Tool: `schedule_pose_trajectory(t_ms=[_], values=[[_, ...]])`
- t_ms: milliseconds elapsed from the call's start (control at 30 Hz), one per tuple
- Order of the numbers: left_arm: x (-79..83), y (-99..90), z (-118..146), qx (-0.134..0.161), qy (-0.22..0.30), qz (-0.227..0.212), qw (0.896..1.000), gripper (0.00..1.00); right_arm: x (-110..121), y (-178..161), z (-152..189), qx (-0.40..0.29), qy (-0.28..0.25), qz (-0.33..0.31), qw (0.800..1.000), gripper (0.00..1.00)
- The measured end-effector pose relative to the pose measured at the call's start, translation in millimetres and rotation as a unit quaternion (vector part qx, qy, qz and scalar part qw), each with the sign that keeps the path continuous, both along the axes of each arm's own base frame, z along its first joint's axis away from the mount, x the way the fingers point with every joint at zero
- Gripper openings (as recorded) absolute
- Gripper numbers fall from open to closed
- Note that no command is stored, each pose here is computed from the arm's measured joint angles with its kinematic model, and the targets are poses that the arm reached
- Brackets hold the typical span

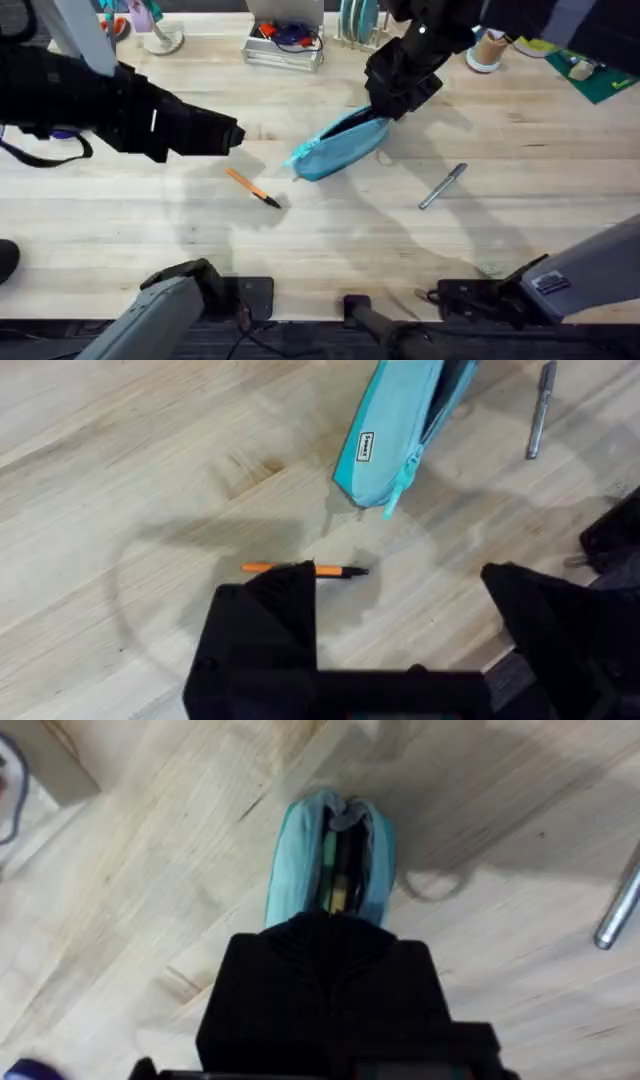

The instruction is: Unzip the bag, pick up the pens from the table one at a time and place them inside, then zip the bag closed.

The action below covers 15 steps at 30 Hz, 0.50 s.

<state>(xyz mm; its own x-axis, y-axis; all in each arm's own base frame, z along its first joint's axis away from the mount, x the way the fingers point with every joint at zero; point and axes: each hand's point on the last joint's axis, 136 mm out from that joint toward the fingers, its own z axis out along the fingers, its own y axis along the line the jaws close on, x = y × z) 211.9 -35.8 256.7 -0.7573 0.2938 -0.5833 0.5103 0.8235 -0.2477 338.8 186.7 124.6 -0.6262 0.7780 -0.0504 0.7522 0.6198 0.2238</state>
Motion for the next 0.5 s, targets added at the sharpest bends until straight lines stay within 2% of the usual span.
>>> schedule_pose_trajectory(t_ms=[300,500], values=[[0.0,0.0,0,0.0,0.0,0.0,1.0,0.995,0,0,-24,-0.016,0.028,0.0,0.999,0.032],[0.0,0.0,0,0.0,0.0,0.0,1.0,0.995,1,0,-27,-0.017,0.03,0.0,0.999,0.032]])
